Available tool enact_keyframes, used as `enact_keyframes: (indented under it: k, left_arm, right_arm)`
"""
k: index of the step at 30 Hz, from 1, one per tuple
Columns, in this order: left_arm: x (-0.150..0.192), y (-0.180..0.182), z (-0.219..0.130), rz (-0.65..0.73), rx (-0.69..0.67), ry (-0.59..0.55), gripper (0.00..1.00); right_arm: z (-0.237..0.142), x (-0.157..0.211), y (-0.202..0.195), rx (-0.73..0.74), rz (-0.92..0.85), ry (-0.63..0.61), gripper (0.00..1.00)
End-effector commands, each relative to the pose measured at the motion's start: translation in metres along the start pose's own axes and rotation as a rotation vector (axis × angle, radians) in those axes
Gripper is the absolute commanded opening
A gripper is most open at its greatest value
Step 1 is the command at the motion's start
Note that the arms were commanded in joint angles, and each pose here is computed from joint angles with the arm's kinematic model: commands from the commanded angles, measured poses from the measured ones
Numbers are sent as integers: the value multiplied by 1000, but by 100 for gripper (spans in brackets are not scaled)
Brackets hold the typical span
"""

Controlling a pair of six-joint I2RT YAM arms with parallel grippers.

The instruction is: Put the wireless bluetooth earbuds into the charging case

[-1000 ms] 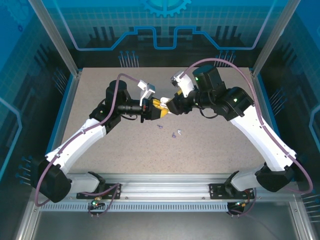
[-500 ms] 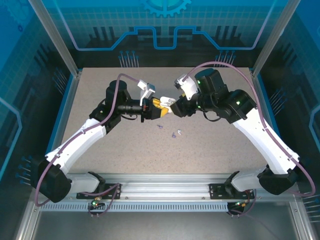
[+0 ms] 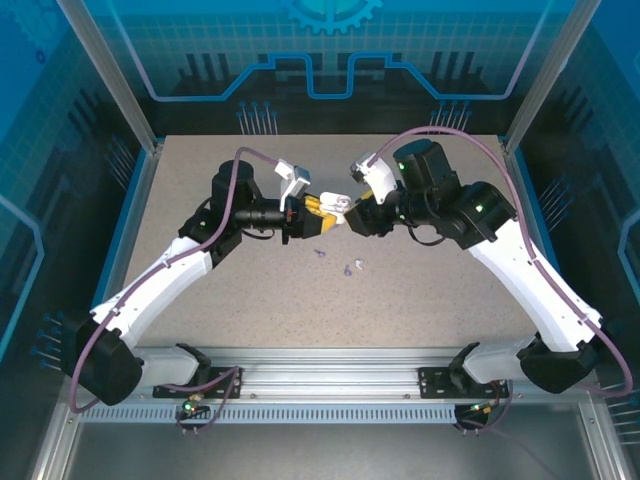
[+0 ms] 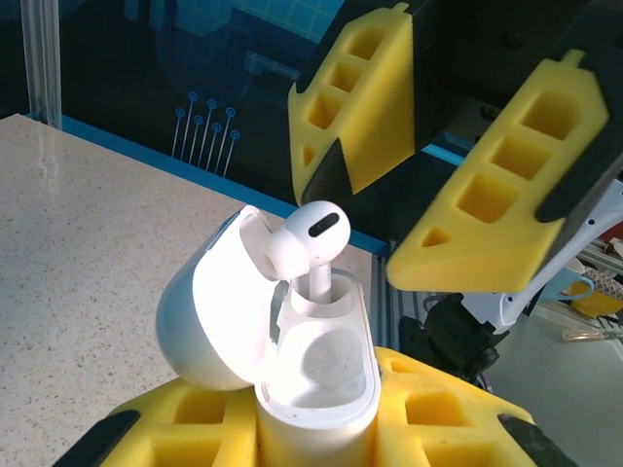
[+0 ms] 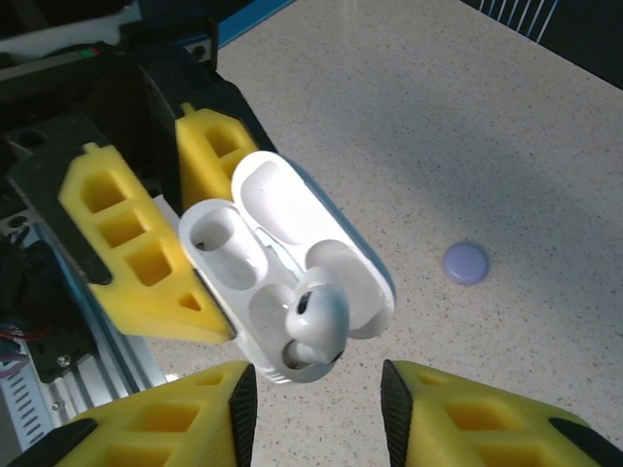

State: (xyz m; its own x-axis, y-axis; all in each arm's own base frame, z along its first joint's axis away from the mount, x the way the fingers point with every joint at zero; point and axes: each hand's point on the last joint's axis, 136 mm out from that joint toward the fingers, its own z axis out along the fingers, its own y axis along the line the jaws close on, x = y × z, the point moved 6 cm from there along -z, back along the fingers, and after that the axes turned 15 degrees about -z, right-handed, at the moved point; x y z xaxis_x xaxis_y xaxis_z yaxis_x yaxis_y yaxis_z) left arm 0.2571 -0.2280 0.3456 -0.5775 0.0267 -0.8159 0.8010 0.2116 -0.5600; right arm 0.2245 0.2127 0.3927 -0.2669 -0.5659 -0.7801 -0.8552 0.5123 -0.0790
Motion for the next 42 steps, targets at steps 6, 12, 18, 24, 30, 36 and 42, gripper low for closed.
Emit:
enact_keyframes:
  k: [6,12,18,24,30,36,42]
  left_arm:
    - [-4,-7,-4,47,2,-14,3]
    - [-5,-8,-4,46,3,-14,3]
    - [-4,-7,-4,47,3,-13,3]
    - [-5,-8,-4,50,4,-15,3]
    - [-5,-7,-4,49,-2,-15,3]
    - [-7,-8,-5,57,-5,-22,2]
    - [-9,-8,-6,57,-11,-32,2]
  right_arm:
    - [-10,-16,1,-30,10,-83,41]
    - [3,-21,-2,-36,26,-50,32]
    - [9,-20,-3,-33,31,-29,32]
    - [14,-18,-2,-57,33,-8,36]
    - [17,-18,1,-75,30,-2,41]
    - [23,-15,1,-83,28,30,35]
    - [19,-9,1,-72,30,27,25]
